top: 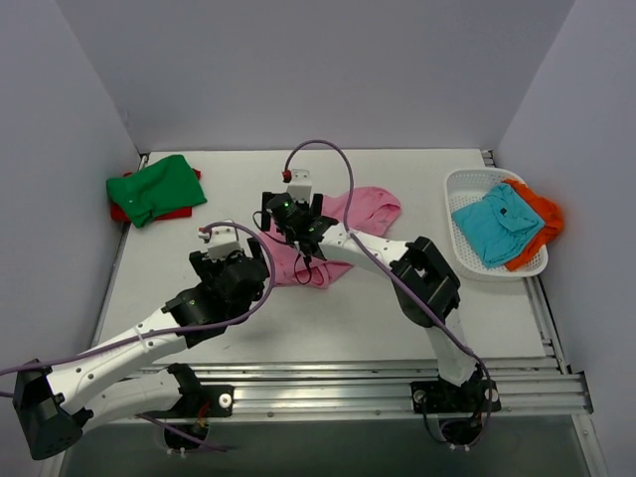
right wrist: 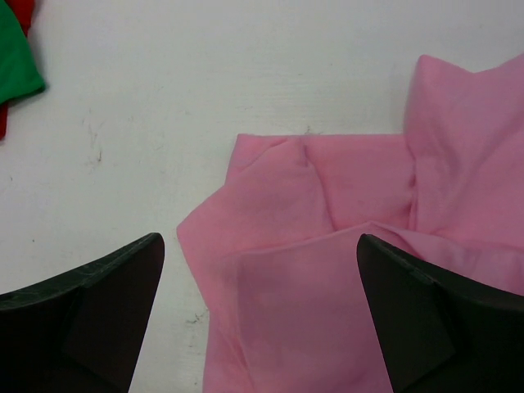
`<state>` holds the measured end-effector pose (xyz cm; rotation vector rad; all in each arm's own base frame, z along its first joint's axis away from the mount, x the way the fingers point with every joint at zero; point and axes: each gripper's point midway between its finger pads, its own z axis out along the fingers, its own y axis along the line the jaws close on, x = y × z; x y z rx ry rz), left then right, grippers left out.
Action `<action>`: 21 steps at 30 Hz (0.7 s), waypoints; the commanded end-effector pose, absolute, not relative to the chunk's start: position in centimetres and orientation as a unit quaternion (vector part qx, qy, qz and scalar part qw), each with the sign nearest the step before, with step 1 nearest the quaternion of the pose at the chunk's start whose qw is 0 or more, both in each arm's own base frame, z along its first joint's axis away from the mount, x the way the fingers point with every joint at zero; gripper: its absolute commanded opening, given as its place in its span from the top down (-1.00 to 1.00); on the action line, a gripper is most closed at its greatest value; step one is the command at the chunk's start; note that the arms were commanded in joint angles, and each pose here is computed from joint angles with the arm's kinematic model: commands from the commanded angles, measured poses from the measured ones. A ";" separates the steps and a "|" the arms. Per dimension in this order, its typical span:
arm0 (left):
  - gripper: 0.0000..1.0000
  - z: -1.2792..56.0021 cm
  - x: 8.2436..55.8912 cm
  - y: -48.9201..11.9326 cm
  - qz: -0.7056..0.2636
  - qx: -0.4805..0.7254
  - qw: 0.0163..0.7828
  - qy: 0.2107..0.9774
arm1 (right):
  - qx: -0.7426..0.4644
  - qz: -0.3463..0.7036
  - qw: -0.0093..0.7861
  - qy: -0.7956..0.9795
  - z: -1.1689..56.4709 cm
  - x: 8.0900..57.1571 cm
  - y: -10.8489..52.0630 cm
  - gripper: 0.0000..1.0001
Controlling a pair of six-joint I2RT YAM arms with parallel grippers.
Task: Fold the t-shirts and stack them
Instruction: Flatten the tshirt out
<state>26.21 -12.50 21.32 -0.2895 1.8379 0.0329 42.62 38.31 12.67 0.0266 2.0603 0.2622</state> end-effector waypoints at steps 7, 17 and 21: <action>-0.91 22.9 26.6 -12.5 0.002 -0.139 0.611 0.779 | -0.023 0.150 0.463 0.873 9.0 41.0 43.9 -0.99; -0.90 22.8 26.6 -12.7 0.001 -0.137 0.610 0.781 | -0.024 0.136 0.451 0.882 7.3 39.9 43.5 -0.89; -0.91 22.8 26.6 -12.7 0.001 -0.137 0.609 0.781 | -0.023 0.125 0.449 0.884 6.5 39.8 42.9 -0.73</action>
